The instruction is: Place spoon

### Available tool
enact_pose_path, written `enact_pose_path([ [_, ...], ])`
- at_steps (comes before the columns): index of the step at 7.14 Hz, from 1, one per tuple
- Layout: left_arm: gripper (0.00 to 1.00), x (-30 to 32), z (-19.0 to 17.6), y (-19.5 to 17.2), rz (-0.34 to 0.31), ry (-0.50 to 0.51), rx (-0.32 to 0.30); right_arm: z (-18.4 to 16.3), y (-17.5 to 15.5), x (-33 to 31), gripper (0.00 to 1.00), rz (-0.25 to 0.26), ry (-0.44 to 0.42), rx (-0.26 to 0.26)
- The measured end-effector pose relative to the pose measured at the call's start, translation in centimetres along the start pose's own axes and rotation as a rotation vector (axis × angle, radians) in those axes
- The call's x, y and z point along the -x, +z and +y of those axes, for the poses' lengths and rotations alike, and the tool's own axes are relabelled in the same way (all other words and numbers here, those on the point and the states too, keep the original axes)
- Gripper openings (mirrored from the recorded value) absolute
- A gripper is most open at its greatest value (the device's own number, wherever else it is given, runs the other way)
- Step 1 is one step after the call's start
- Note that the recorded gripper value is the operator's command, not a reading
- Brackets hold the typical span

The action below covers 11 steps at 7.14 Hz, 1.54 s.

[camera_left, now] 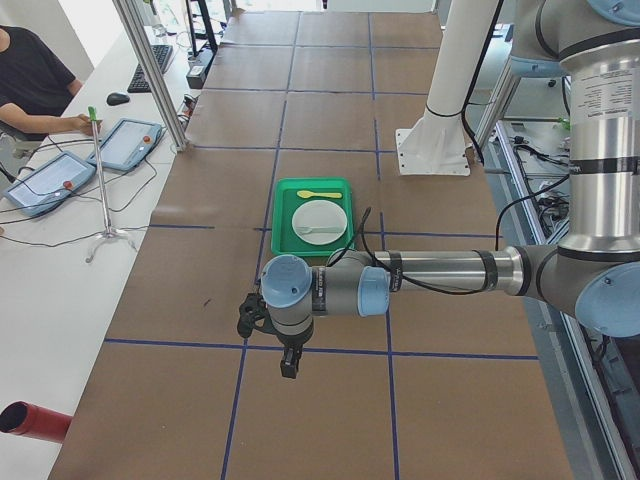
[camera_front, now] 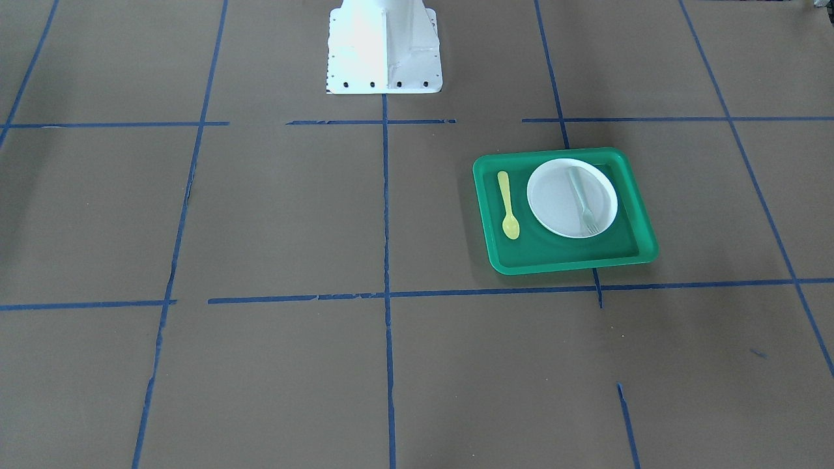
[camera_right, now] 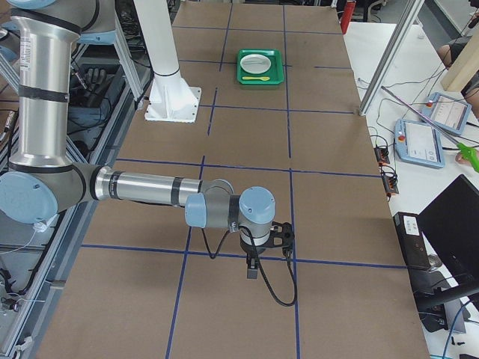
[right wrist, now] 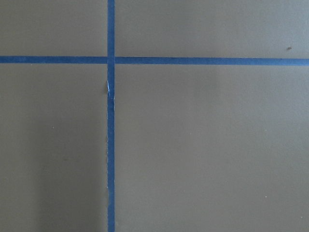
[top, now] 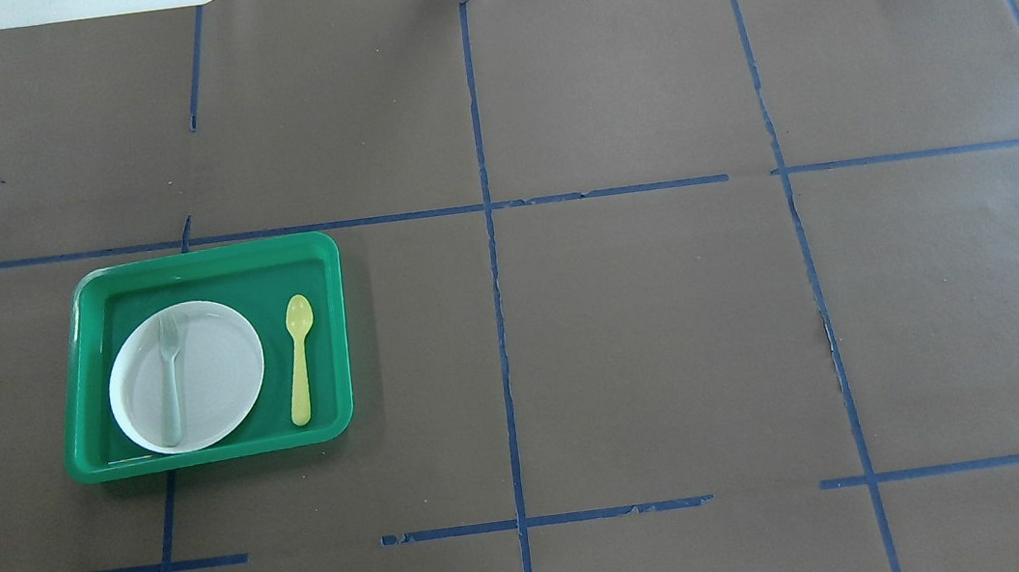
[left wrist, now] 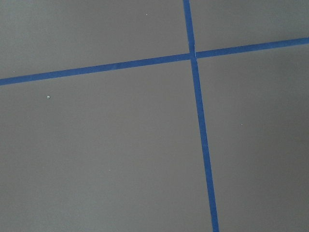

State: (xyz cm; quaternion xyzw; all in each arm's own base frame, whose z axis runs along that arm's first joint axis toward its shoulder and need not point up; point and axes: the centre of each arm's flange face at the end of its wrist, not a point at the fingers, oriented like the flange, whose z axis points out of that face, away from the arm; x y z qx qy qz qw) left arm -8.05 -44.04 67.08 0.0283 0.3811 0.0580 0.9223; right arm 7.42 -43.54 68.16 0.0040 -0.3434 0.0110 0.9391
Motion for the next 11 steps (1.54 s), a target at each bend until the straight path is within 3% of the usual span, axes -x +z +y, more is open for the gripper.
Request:
enact_pose_path([
  [11,1.00,0.23,-0.06,0.28,0.000,-0.006,0.004,0.00,0.00,0.00,1.00,0.000,0.000,0.000],
])
